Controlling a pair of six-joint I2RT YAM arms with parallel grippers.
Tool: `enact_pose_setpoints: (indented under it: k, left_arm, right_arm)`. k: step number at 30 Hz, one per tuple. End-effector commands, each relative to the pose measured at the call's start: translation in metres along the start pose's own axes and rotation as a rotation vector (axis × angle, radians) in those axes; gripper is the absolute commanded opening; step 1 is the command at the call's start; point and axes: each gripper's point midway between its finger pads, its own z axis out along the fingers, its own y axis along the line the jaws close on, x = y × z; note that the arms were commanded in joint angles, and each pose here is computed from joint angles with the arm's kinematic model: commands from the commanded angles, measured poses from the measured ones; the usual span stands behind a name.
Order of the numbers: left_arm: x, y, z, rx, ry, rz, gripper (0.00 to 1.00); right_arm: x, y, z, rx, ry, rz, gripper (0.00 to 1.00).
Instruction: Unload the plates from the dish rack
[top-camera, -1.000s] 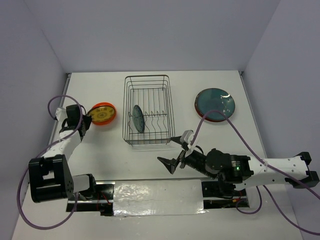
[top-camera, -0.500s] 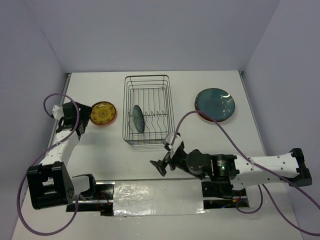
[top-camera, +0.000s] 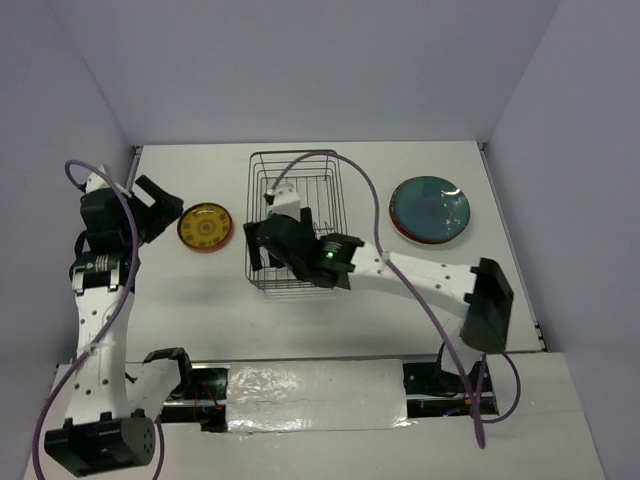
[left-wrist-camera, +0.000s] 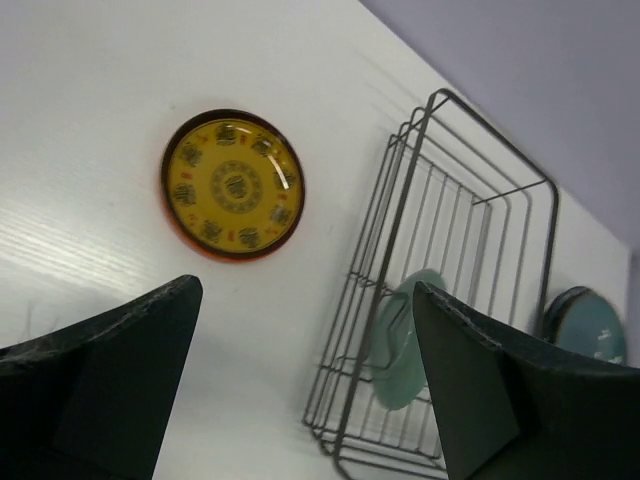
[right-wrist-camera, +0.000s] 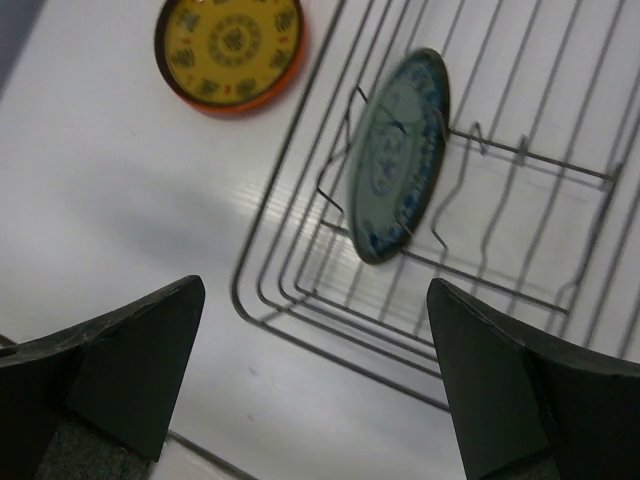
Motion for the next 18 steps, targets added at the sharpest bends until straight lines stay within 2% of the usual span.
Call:
enact_pose_setpoints:
  k: [1, 2, 4, 5, 9, 13, 14, 18]
  left_arm:
    - [0.026, 0.023, -0.028, -0.039, 0.096, 0.228, 1.00]
    - [0.024, 0.024, -0.039, -0.035, 0.053, 0.244, 1.00]
    - [0.031, 0.043, -0.037, -0.090, 0.001, 0.238, 1.00]
    - [0.029, 0.045, -0.046, -0.085, -0.054, 0.228, 1.00]
    - [0.027, 0.046, -0.060, -0.076, -0.117, 0.220, 1.00]
    - [0.037, 0.036, -0.055, -0.023, -0.081, 0.233, 1.00]
    - [0.042, 0.037, -0.052, -0.031, -0.054, 0.238, 1.00]
    - [0.048, 0.034, -0.049, -0.020, -0.026, 0.251, 0.99]
  right_arm:
    - [-0.011, 0.008, 0.021, 0.074, 0.010, 0.092, 0.99]
    - [-0.023, 0.013, 0.026, 0.078, -0.016, 0.117, 0.98]
    - [-0.015, 0.011, 0.047, 0.143, -0.007, 0.125, 0.92]
    - [-0.027, 0.008, 0.052, 0.175, -0.038, 0.145, 0.84]
    - [-0.019, -0.001, 0.078, 0.237, -0.023, 0.142, 0.81]
    - [-0.022, -0.011, 0.097, 0.242, -0.022, 0.142, 0.73]
    - [-0.021, -0.013, 0.105, 0.222, -0.007, 0.151, 0.64]
    - [-0.018, -0.011, 0.126, 0.133, -0.008, 0.157, 0.48]
